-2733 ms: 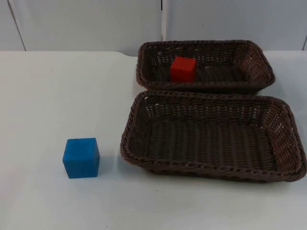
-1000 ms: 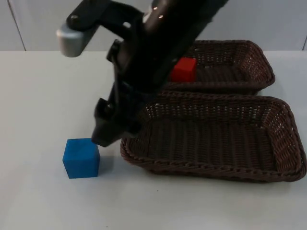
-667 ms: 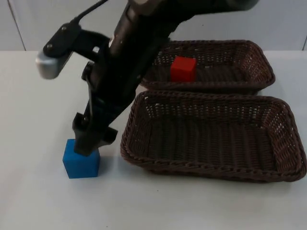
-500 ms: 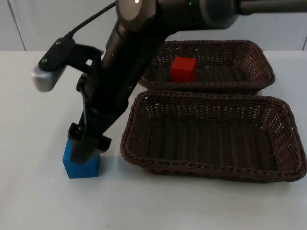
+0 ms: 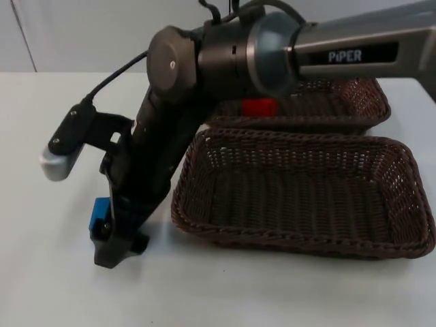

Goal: Pick up one cube with the left hand and place it into the upper basket. Pick up one cube with the right hand and place it into the lower basket.

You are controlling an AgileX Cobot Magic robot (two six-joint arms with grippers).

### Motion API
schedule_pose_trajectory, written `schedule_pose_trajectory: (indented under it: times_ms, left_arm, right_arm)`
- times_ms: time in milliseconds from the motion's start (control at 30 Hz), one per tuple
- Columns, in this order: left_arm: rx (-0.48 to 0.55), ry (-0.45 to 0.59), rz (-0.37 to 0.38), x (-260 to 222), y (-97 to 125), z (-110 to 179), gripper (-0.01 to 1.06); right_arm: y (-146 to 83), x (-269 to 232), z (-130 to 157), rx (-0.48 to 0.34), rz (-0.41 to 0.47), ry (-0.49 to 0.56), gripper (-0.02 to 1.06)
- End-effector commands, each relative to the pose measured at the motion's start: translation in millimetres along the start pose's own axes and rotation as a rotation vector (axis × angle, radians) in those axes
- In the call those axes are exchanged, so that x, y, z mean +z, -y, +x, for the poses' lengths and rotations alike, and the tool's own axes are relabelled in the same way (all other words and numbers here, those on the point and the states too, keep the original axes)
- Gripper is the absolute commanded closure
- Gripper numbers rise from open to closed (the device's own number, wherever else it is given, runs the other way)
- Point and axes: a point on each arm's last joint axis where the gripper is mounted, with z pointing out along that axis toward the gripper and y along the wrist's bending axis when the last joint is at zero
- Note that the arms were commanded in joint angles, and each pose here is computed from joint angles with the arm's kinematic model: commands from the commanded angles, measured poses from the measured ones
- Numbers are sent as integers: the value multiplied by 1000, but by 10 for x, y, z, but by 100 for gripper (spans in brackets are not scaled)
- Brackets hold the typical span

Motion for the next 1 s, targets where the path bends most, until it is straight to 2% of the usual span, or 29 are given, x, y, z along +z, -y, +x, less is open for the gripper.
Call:
schedule_pose_trajectory:
  times_ms: [0,167,267,300,333,467,500,600,633,867,967]
  left_arm:
    - [-2,10,-4,-3,-3,0,22]
    - [2,10,-6,-3,-6,0,22]
    - [2,10,-6,-3,-6,0,22]
    - [2,10,-6,-3,-6,0,22]
    - [2,10,-6,-3,-6,0,22]
    - [3,10,-8,-3,-7,0,22]
    - [3,10,-8,-3,-7,0,22]
    - [3,10,-8,-3,-7,0,22]
    - [3,10,-8,-3,-7,0,22]
    - [3,10,-8,-3,-7,0,22]
    - [3,10,-8,-3,-7,0,22]
  right_arm:
    - [-6,7,-41,-11,12,18,-1]
    - [-3,116,8,-5,11,10,2]
    - [12,116,-4,-5,27,24,15]
    - [22,115,-11,-6,38,31,23]
    - [22,115,-11,-6,38,31,23]
    - [66,83,-5,-41,87,11,67]
    - [66,83,-5,-41,87,11,67]
    - [82,-68,-60,-49,113,9,99]
    - [77,-146,-91,-48,113,13,104]
    - [29,-716,-293,-20,125,55,104]
    - [-19,-1118,-382,15,143,66,104]
